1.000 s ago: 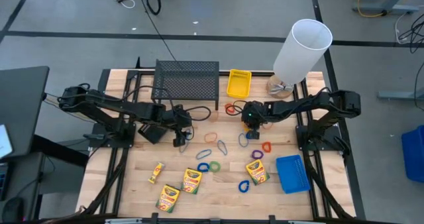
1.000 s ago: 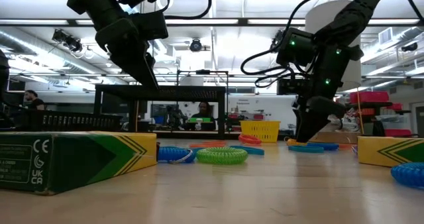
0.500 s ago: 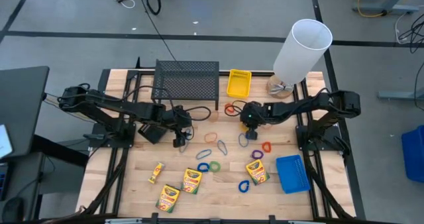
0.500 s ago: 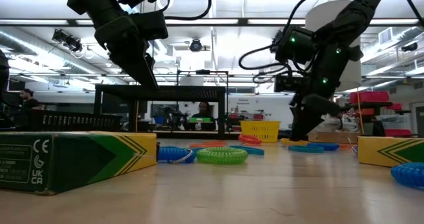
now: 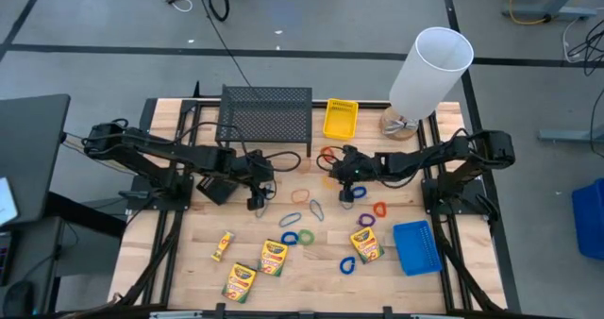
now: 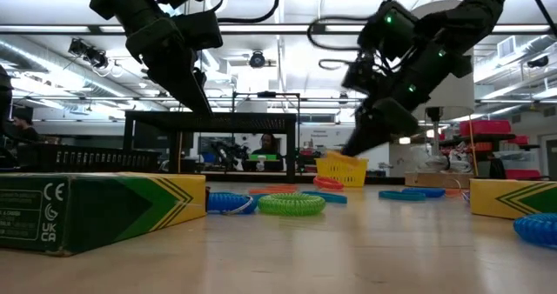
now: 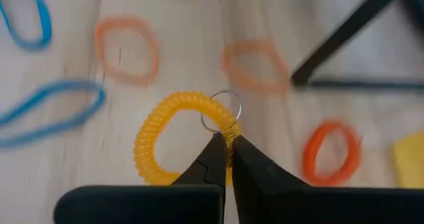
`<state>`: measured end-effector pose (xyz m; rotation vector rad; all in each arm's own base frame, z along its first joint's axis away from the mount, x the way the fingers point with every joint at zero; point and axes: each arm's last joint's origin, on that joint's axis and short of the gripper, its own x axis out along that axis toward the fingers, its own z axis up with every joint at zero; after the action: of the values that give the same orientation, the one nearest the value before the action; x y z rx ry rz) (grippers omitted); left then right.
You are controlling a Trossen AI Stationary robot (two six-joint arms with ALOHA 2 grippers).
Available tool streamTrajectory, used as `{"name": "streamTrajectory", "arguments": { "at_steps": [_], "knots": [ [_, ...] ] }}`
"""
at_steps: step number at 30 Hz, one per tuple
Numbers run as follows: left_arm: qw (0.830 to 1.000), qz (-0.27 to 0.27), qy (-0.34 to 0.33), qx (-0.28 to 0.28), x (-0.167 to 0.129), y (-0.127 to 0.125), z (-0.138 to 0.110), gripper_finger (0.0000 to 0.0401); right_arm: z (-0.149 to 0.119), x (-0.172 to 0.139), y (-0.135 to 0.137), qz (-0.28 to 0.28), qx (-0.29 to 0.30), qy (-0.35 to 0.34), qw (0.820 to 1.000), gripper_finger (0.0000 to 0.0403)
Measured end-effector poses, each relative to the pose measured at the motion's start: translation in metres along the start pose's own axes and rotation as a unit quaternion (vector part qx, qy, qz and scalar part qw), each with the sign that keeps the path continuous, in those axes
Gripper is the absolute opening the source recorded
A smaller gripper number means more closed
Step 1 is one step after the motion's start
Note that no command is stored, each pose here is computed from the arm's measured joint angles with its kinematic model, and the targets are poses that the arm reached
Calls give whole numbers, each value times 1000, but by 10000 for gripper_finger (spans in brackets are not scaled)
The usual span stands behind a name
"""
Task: Pick & Place Office Desk Supplies
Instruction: Put the yellow spring keychain into the yellow bin
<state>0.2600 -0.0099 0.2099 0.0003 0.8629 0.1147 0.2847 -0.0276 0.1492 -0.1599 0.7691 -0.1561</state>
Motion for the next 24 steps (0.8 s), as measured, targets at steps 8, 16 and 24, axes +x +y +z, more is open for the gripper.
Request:
{"name": "streamTrajectory", "arguments": {
  "at_steps": [8,16,24],
  "knots": [
    [1000,-3,0,1,0,0,0,221,28,-5,-8,-97,-26,-134,986,6],
    [1000,-3,-2,0,0,0,0,221,26,-6,-29,-220,-16,-107,969,6],
    [1000,-4,-10,-1,0,0,2,220,16,-7,-61,-334,-7,-47,941,6]
  ]
}}
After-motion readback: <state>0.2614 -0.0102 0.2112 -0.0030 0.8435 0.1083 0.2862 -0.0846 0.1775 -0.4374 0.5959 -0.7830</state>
